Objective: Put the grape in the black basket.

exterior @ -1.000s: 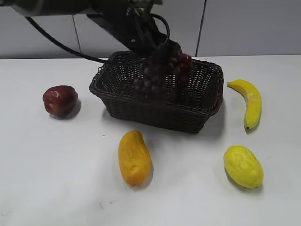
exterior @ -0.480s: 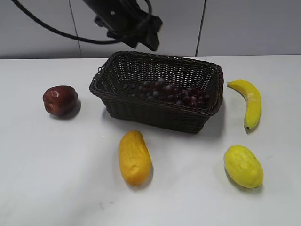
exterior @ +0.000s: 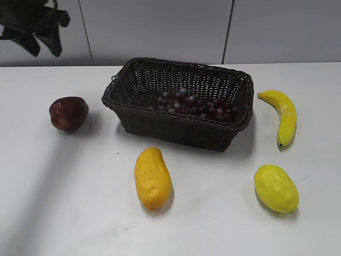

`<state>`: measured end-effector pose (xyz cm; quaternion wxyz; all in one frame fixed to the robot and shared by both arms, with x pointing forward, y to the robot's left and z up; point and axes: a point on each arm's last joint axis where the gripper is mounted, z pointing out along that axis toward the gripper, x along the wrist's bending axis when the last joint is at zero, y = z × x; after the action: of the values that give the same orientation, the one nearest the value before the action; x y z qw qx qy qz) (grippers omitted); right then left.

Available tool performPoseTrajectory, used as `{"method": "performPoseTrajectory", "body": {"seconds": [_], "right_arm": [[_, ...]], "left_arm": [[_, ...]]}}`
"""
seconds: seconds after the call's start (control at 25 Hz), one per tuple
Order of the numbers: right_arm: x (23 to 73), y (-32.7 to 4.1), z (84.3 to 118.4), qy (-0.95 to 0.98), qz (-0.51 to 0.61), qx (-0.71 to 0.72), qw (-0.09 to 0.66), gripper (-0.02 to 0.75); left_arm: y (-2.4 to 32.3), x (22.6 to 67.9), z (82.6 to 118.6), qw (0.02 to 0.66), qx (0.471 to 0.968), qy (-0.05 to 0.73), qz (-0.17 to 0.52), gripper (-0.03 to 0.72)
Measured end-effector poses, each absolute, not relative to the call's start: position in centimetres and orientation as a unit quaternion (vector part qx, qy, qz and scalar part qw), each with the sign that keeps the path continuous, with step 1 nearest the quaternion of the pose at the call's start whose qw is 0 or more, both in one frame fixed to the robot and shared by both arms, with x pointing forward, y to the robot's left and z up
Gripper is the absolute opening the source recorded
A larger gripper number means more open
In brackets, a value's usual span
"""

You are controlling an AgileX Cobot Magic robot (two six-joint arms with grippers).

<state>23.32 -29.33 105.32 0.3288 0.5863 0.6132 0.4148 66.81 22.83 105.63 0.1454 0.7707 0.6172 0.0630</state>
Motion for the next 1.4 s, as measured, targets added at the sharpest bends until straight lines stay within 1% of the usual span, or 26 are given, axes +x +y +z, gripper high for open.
{"method": "performPoseTrajectory", "body": {"seconds": [0.12, 0.24, 0.44, 0.64, 0.84, 1.04, 1.16, 1.4], "right_arm": [[23.3, -29.3, 105.3, 0.613, 0.415, 0.586, 0.329, 0.589], [23.3, -29.3, 105.3, 0.613, 0.415, 0.586, 0.329, 0.589], [23.3, -29.3, 105.3, 0.613, 0.415, 0.586, 0.329, 0.589], [23.3, -29.3, 105.3, 0.613, 0.415, 0.586, 0.329, 0.589], [23.3, -29.3, 105.3, 0.613, 0.415, 0.586, 0.329, 0.589], [23.3, -29.3, 105.3, 0.613, 0.415, 0.586, 0.329, 0.589], [23.3, -29.3, 105.3, 0.613, 0.415, 0.586, 0.329, 0.589], [23.3, -29.3, 105.3, 0.613, 0.415, 0.586, 0.329, 0.589]], "left_arm": [[25.3, 64.9, 104.8, 0.118, 0.756, 0.642, 0.046, 0.445], [26.6, 61.5, 104.2, 0.081, 0.754, 0.651, 0.031, 0.440], [27.2, 55.0, 104.1, 0.049, 0.757, 0.651, 0.011, 0.438], [27.8, 48.4, 102.8, 0.032, 0.757, 0.653, -0.005, 0.431], [28.2, 43.0, 101.5, 0.037, 0.756, 0.653, 0.002, 0.429], [28.5, 39.2, 100.8, 0.060, 0.755, 0.653, 0.023, 0.427], [28.6, 37.3, 100.8, 0.081, 0.753, 0.652, 0.042, 0.427], [28.9, 33.9, 101.6, 0.142, 0.746, 0.643, 0.101, 0.427]]}}
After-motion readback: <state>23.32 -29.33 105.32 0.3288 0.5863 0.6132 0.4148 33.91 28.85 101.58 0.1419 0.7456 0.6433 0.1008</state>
